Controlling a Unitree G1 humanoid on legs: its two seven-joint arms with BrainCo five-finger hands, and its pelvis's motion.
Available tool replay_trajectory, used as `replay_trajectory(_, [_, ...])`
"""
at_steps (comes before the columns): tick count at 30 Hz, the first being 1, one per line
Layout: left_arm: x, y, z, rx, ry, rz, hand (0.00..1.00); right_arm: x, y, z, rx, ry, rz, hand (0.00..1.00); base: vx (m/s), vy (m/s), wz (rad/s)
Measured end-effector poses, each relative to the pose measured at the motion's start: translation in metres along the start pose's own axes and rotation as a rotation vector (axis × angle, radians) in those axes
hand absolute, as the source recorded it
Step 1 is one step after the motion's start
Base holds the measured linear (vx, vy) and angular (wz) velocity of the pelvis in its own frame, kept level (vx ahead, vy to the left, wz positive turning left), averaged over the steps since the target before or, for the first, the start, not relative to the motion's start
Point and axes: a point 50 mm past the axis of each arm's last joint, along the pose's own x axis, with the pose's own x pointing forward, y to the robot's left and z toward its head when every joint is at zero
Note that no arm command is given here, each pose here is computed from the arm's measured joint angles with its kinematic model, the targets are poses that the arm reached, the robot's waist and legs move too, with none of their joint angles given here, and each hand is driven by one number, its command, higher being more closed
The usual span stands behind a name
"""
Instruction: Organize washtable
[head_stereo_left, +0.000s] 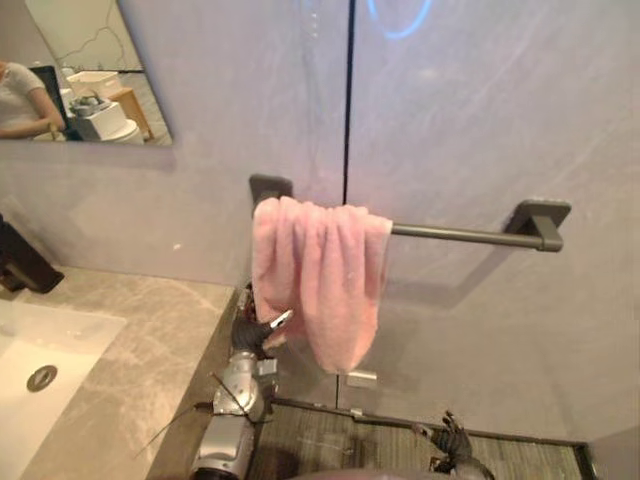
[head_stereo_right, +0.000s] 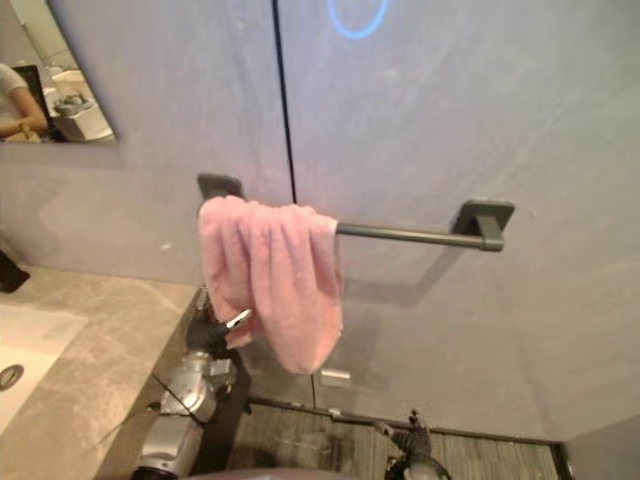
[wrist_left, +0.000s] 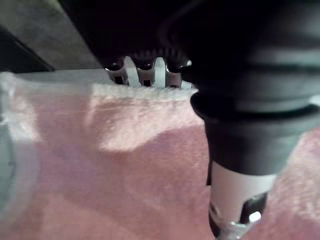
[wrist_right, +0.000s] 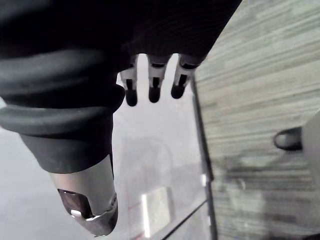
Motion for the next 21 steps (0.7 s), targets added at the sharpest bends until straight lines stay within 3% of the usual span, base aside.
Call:
replay_trajectory(12, [0.013,0.003,0.000,0.075,0.012,-0.036,1.00,-0.011,0.011,0.081,0.027,-0.366,0.078,0.00,-0.03,0.004,-0.11])
replay_trajectory(21, [0.014,0.008,0.002,0.091,0.001,-0.039,1.00,-0.029,0.012,0.130,-0.082,-0.612,0.128,0.00,-0.01,-0.006,-0.02])
